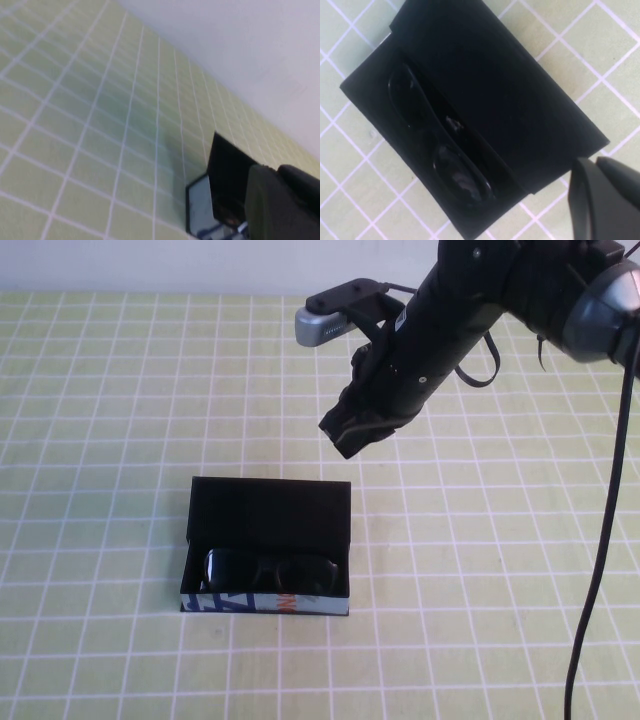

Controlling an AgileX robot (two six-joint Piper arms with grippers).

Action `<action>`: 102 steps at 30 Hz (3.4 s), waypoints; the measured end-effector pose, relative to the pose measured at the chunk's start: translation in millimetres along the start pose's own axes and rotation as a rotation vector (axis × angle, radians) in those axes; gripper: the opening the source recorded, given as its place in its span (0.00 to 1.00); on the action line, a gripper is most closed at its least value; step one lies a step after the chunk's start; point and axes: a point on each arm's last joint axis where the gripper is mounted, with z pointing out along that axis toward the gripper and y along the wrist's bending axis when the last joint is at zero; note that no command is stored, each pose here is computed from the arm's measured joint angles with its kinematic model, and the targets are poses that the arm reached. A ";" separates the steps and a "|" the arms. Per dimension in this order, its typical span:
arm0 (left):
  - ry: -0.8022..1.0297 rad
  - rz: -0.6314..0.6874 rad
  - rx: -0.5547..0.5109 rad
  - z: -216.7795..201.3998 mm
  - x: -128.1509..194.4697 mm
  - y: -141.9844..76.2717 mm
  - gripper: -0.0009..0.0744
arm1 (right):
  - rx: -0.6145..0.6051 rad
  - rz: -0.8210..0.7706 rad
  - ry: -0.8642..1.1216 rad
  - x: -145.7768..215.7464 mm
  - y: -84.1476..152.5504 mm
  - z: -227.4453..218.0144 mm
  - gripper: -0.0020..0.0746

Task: Return glasses to glasses case
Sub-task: Close the glasses case

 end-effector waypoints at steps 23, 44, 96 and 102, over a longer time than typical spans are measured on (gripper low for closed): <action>0.967 0.338 0.117 100.9 22.2 -59.5 0.01 | -0.040 0.020 -0.018 -1.5 3.0 -0.3 0.01; 1.012 0.319 0.280 191.7 76.3 -47.0 0.01 | 0.021 0.127 -0.114 -9.4 -22.8 23.6 0.01; 1.016 0.347 0.289 206.2 82.3 -44.3 0.01 | -0.301 0.335 -0.005 14.8 -59.2 77.7 0.01; 1.016 0.347 0.289 206.2 82.3 -44.3 0.01 | -0.315 0.296 0.006 17.8 -40.9 68.5 0.01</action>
